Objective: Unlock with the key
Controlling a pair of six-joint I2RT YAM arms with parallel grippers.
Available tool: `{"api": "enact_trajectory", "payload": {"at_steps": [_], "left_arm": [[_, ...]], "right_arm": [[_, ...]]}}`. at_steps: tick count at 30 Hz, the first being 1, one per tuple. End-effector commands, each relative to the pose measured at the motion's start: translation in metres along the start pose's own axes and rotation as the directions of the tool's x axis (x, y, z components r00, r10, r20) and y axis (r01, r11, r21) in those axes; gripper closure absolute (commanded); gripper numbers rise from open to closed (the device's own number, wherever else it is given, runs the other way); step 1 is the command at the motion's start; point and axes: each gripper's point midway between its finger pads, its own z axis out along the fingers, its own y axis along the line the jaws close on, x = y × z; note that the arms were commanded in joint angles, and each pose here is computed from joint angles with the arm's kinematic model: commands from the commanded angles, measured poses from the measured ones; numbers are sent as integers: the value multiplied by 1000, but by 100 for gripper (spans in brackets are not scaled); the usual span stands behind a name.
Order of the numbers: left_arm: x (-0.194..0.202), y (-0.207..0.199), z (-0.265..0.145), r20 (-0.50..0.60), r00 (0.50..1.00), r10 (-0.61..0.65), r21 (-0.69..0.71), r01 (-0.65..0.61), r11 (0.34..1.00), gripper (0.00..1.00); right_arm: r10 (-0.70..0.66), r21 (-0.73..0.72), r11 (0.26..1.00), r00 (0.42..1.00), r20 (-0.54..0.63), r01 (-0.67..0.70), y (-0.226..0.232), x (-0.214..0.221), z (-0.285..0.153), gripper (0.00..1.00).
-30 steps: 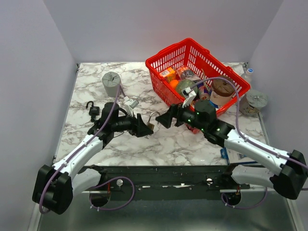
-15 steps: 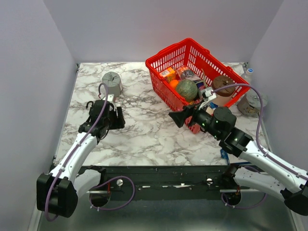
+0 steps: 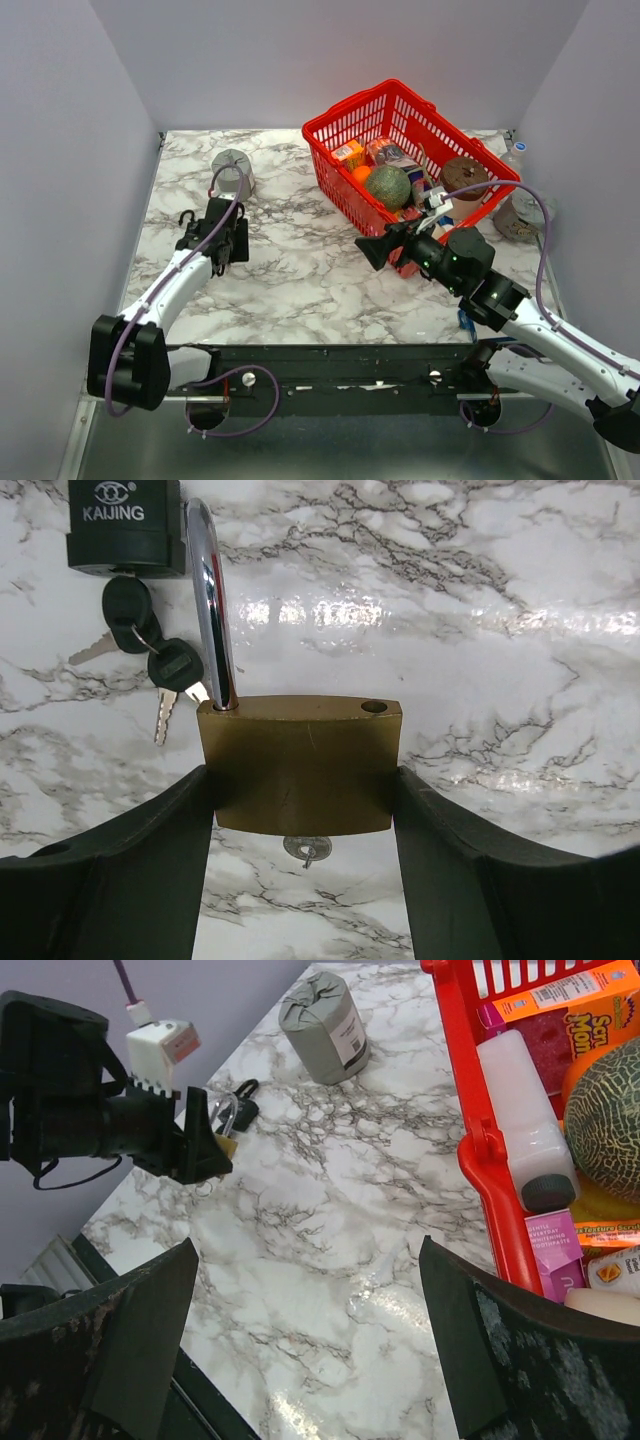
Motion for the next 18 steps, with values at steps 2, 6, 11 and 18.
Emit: {"api": "enact_trajectory", "payload": {"at_steps": [2,6,11,18], "left_arm": [[-35,-10,13,68,998,0,28,-2,1000,100],[-28,-22,25,22,1000,3,70,-5,998,100],[-15,-36,38,-39,999,3,130,2,991,100],[-4,-49,46,-91,996,11,183,6,983,100]], "right_arm": [[-7,-3,1000,1000,1,7,-1,3,-1,0],[-4,-7,1000,1000,-2,4,0,4,0,0],[-1,-16,1000,1000,-12,0,2,7,2,0],[5,-22,1000,1000,-20,-6,3,8,4,0]]}}
